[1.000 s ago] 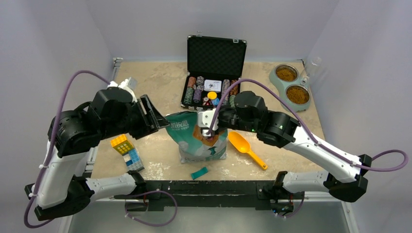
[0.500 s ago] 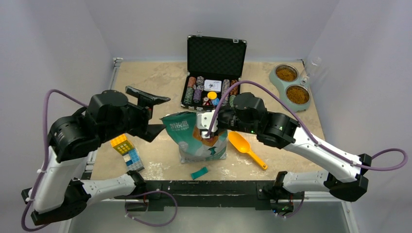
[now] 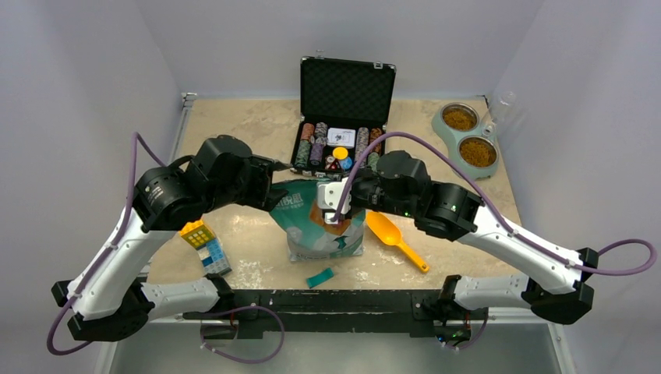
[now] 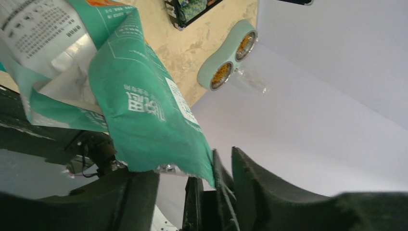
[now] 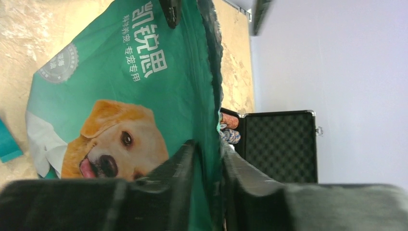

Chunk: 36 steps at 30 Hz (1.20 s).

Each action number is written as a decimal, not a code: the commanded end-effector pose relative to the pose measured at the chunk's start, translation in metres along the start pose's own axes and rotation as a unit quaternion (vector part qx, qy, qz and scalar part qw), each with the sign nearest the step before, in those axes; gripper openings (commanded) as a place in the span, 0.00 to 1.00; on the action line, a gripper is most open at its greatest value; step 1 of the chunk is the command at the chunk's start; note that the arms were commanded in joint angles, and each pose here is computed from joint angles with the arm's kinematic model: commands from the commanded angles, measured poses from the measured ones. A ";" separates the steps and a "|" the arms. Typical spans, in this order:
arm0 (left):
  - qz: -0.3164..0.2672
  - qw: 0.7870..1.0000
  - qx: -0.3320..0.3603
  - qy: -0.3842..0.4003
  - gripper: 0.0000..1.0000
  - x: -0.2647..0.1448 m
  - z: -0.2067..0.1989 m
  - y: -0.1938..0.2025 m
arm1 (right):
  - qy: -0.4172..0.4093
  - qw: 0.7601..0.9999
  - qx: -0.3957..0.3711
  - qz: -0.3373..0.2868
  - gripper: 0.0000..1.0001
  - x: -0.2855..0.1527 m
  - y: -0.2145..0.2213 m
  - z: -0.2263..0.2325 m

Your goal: Serve the pet food

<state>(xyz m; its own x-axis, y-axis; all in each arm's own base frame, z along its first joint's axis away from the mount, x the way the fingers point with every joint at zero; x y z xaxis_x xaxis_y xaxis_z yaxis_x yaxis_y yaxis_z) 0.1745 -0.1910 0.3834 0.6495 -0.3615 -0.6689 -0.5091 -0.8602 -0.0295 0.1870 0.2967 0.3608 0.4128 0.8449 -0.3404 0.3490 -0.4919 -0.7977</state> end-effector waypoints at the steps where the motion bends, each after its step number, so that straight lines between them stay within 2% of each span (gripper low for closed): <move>1: -0.016 1.000 -0.011 0.000 0.51 0.006 0.004 -0.005 | 0.019 0.999 -0.004 -0.029 0.36 -0.012 -0.016 -0.006; 5: -0.019 1.000 -0.007 -0.004 0.39 0.005 0.017 -0.009 | -0.005 0.999 -0.012 -0.046 0.45 -0.006 -0.027 0.005; 9: -0.016 1.000 -0.007 0.003 0.29 0.000 0.023 -0.010 | -0.008 0.999 -0.034 -0.040 0.46 0.011 -0.031 0.011; 17: -0.006 1.000 -0.004 0.005 0.20 0.003 0.027 -0.007 | 0.083 0.989 -0.122 -0.013 0.45 0.037 -0.037 -0.001; 21: 0.001 1.000 -0.011 0.004 0.22 0.006 0.030 -0.005 | 0.116 0.982 -0.148 -0.001 0.32 0.038 -0.037 -0.007; 22: 0.002 1.000 -0.014 0.006 0.26 0.006 0.031 -0.005 | 0.124 0.980 -0.153 0.000 0.25 0.037 -0.038 -0.008; 24: 0.008 1.000 -0.019 0.007 0.35 0.008 0.032 -0.003 | 0.135 0.978 -0.160 0.003 0.04 0.034 -0.038 -0.011; 25: 0.009 1.000 -0.021 0.007 0.40 0.010 0.033 -0.002 | 0.135 0.977 -0.162 0.005 0.00 0.032 -0.037 -0.012; 27: 0.012 1.000 -0.024 0.011 0.47 0.014 0.031 -0.001 | 0.118 0.980 -0.158 0.007 0.00 0.029 -0.037 -0.008; 29: 0.011 0.999 -0.026 0.020 0.50 0.017 0.027 0.000 | 0.083 0.987 -0.137 0.001 0.00 0.024 -0.038 0.002; 31: 0.002 0.999 -0.018 0.034 0.47 0.019 0.023 -0.002 | 0.056 0.990 -0.128 -0.011 0.00 0.021 -0.038 0.011; 36: -0.019 0.996 -0.025 0.079 0.20 0.025 0.022 -0.010 | 0.015 0.994 -0.107 -0.028 0.00 0.018 -0.036 0.026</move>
<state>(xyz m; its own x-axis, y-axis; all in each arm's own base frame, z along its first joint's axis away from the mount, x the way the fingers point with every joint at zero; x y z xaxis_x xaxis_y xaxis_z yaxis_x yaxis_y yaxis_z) 0.1698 -0.1874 0.3410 0.6634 -0.3870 -0.6404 -0.5076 -0.8616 -0.0052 0.1733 0.3415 0.3524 0.4727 0.8219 -0.3178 0.5532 -0.5575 -0.6190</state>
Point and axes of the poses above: each gripper's point midway between its finger pads, its own x axis out along the fingers, its own z axis along the line the jaws close on, y = z × x, the point moved 2 cm from there along -x, back along the fingers, and after that the axes turned 15 degrees about x, right-handed, at the moved point
